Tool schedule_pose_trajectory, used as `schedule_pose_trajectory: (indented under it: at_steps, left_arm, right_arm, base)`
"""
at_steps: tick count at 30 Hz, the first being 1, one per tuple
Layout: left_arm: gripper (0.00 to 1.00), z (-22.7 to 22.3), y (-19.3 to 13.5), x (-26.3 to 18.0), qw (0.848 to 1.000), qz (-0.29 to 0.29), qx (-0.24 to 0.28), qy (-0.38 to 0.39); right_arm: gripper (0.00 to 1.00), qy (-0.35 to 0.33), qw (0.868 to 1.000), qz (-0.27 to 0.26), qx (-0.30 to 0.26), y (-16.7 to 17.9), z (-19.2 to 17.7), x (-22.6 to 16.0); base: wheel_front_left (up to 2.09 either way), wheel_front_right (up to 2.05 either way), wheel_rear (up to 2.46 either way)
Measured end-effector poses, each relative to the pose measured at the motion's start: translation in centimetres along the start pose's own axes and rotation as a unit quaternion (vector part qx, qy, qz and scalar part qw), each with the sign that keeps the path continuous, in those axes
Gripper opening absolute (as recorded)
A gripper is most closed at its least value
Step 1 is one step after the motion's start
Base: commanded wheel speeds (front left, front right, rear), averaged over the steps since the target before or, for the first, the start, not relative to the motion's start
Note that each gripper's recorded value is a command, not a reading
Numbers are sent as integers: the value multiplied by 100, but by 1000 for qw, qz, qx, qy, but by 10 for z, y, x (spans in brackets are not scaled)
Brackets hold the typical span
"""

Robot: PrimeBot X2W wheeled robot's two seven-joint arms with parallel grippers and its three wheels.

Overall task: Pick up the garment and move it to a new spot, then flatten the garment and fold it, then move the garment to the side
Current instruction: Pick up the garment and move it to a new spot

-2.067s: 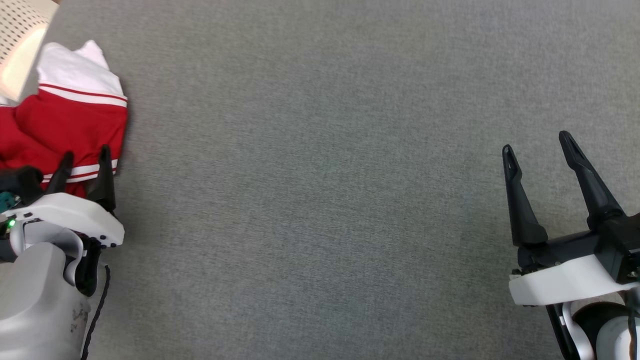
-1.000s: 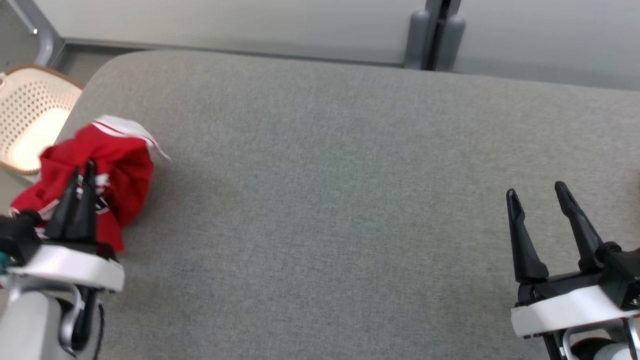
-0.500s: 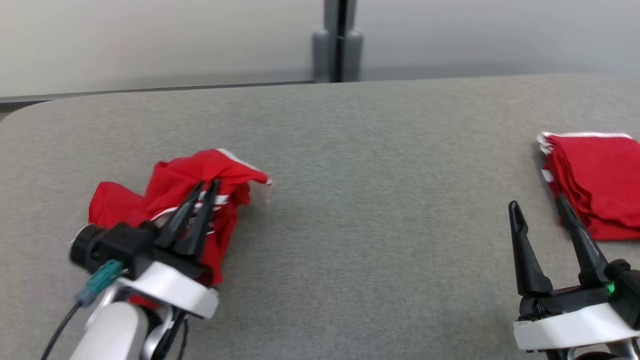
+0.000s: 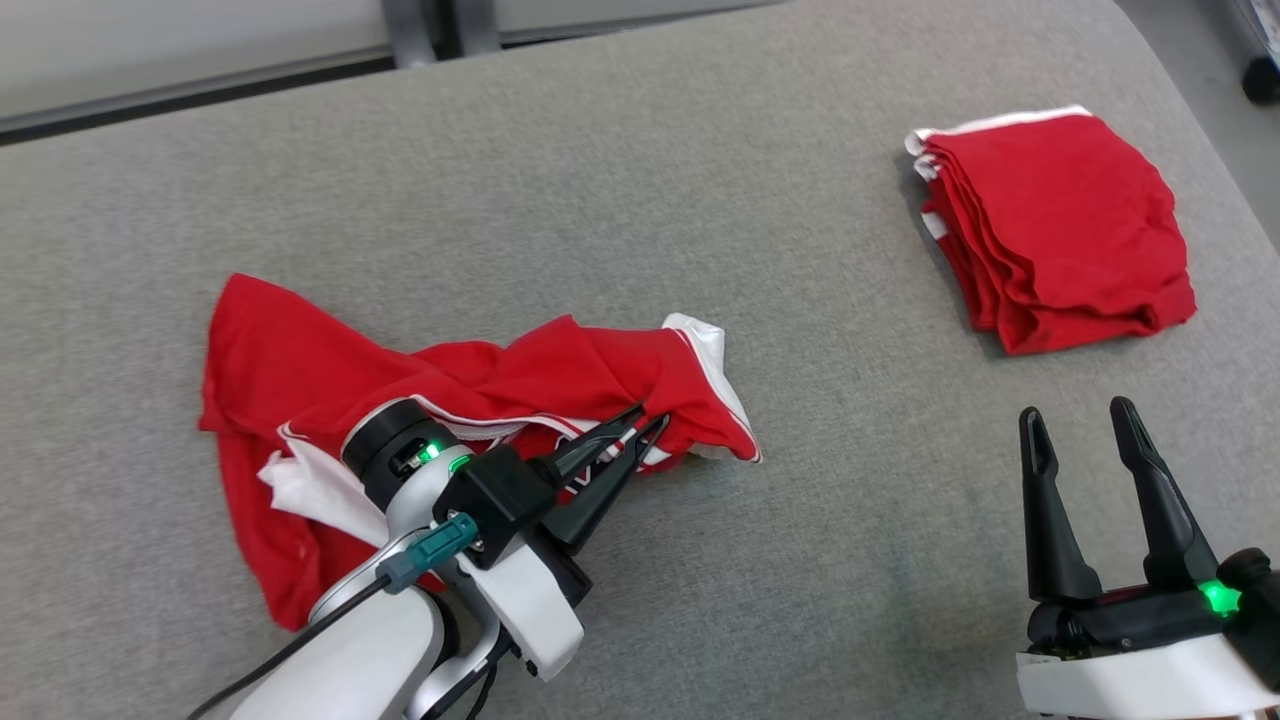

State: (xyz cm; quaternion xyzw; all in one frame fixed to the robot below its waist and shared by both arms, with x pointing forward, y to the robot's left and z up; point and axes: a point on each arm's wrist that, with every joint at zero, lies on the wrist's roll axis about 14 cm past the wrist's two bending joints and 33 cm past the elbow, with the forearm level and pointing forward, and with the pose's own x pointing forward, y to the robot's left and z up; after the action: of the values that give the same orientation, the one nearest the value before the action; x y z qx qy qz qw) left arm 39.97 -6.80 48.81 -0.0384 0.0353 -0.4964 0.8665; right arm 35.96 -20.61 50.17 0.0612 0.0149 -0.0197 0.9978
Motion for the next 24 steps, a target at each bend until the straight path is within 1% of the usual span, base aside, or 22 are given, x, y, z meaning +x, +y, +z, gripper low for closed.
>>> schedule_pose_trajectory:
  at_steps: [3, 4, 5, 8, 11, 13, 16, 18, 21, 24]
  left_arm:
    - [1, -22, -9, 10, 999, -31, -17, 24]
    - [38, -27, -11, 12, 999, -38, -20, 30]
    - [100, -31, -14, 13, 998, -46, -24, 34]
    - [100, -33, -16, 12, 998, -52, -31, 30]
    - [100, -11, -10, 4, 999, -36, -27, -17]
    - [100, 2, -2, -3, 999, -13, -24, -38]
    - [100, 15, 23, -21, 997, 53, -21, -58]
    - [100, 28, 45, -36, 992, 105, -13, -75]
    - [100, 42, 76, -65, 978, 185, -3, -93]
    - [100, 49, 103, -99, 961, 256, 3, -99]
  right_arm:
    - [100, 9, 1000, -17, 1, -9, -8, -3]
    - [100, 13, 1000, -22, 0, -12, -11, -3]
    - [100, 16, 1000, -26, -1, -14, -14, -4]
    - [100, 25, 999, -28, -1, -16, -20, -3]
    - [100, 22, 1000, -13, -4, -8, -18, 3]
    - [100, 19, 1000, -6, -7, -5, -15, 5]
    - [100, 16, 1000, 7, -10, 2, -10, 8]
    - [100, 13, 1000, 17, -9, 7, -7, 11]
    - [100, 7, 999, 34, -11, 18, 0, 15]
    - [100, 3, 999, 52, -12, 29, 5, 18]
  base:
    - [0, 0, 0]
    - [0, 0, 0]
    - [0, 0, 0]
    - [0, 0, 0]
    - [0, 0, 0]
    - [0, 0, 0]
    - [0, 0, 0]
    - [0, 0, 0]
    - [0, 0, 0]
    - [0, 0, 0]
